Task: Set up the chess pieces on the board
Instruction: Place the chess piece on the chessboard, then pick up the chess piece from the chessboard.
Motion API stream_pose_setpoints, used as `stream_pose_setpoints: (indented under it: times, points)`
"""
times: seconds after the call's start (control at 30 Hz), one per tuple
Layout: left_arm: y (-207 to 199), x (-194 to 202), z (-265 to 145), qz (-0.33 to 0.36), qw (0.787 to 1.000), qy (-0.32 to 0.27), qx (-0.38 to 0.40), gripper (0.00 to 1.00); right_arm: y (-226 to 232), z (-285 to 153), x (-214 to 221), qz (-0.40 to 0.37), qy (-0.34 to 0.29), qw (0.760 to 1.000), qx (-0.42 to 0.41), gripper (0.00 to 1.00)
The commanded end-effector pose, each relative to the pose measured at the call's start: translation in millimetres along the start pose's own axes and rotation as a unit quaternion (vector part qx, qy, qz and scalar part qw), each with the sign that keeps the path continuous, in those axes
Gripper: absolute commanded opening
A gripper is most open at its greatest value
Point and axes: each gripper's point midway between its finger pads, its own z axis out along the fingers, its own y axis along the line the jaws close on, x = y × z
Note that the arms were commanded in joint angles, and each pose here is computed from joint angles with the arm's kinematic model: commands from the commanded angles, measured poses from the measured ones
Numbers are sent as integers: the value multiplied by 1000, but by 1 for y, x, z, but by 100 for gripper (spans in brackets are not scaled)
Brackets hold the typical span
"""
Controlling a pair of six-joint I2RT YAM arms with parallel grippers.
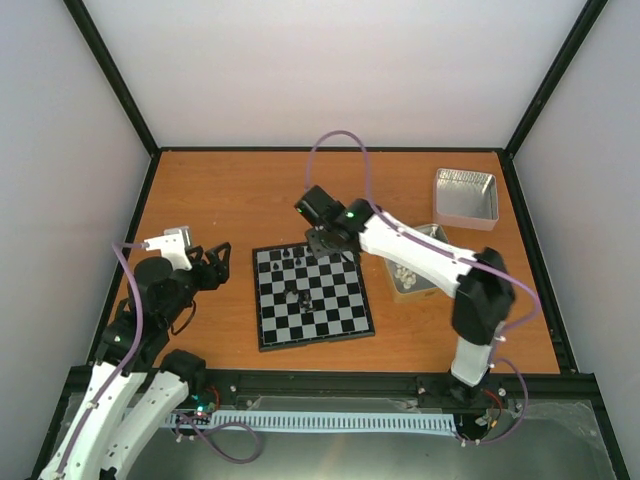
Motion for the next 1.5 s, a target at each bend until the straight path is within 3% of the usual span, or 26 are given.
stream_pose_setpoints:
  times: [0.0,0.2,0.43,0.93,1.17,1.47]
  points:
    - [-10,-1,5,8,1000,4,23,76,6,-15,23,49,-46,996,-58,49]
    - [-18,8,15,3,998,23,50,76,7,-14,81,68,-45,994,-77,53]
    - [-23,11,25,-5,998,33,61,76,41,1,112,59,-29,992,-103,52]
    - [-19,23,32,-27,997,54,54,76,96,36,142,-26,36,992,-114,38]
    - [-18,27,33,-30,996,57,56,76,91,41,152,-42,50,992,-104,38]
    - [-18,29,34,-29,996,60,57,76,89,43,162,-146,54,981,-115,49]
